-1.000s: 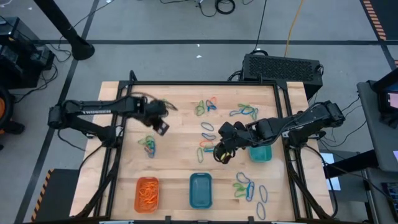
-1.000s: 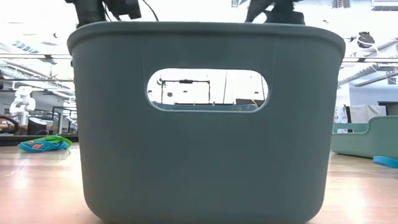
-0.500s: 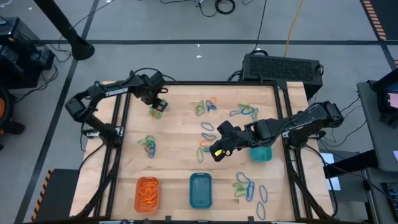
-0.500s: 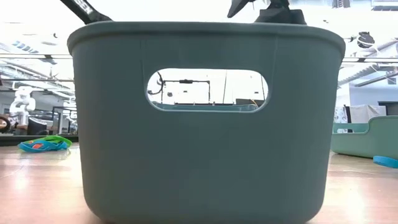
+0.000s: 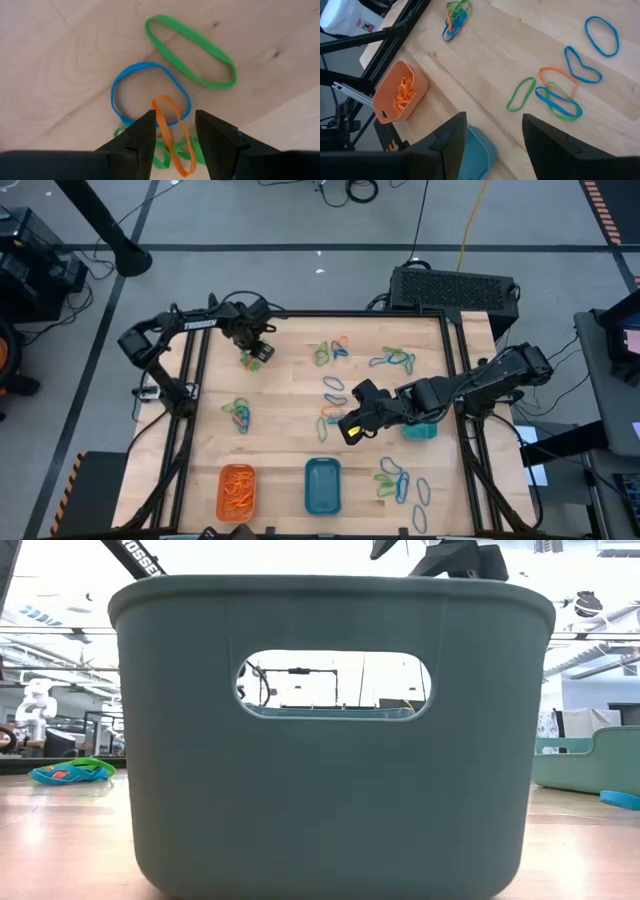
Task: Sort rubber bands into baskets
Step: Put the orange rubber band into the orange bin
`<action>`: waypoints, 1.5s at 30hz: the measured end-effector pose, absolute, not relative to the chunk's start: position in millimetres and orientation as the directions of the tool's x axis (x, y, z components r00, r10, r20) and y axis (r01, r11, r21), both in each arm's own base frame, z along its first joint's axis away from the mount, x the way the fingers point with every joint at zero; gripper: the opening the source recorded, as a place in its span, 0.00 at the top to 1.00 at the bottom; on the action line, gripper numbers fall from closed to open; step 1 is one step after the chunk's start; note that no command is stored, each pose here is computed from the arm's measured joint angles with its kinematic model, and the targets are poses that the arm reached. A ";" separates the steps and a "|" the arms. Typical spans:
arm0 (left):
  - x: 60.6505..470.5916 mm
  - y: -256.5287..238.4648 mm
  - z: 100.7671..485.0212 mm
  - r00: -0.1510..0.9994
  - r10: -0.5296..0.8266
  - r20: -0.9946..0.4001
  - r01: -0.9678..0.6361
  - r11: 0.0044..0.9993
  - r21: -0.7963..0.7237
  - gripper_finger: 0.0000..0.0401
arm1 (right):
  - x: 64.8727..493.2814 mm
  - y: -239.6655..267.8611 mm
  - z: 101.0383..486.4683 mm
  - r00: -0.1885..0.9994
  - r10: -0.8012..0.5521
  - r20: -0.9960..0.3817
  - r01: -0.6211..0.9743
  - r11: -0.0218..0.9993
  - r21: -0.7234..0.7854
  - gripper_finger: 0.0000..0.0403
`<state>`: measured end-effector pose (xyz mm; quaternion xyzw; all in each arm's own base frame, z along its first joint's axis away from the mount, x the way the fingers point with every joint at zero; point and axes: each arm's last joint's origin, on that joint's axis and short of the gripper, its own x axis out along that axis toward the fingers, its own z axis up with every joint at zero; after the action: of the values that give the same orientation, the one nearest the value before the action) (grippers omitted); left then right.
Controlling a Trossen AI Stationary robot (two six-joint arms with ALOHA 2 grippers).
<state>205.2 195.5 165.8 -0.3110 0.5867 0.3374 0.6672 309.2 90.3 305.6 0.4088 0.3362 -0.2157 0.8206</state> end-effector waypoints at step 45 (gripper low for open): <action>203.4 191.2 147.3 0.062 0.029 -0.998 -0.847 0.530 -0.037 0.64 | 302.5 96.8 301.4 0.633 -0.049 -0.773 0.614 0.640 0.462 0.54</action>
<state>203.4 191.2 147.3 -0.3444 0.5941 0.3410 0.6420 302.5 96.8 301.4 0.3735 0.3782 -0.2015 0.8227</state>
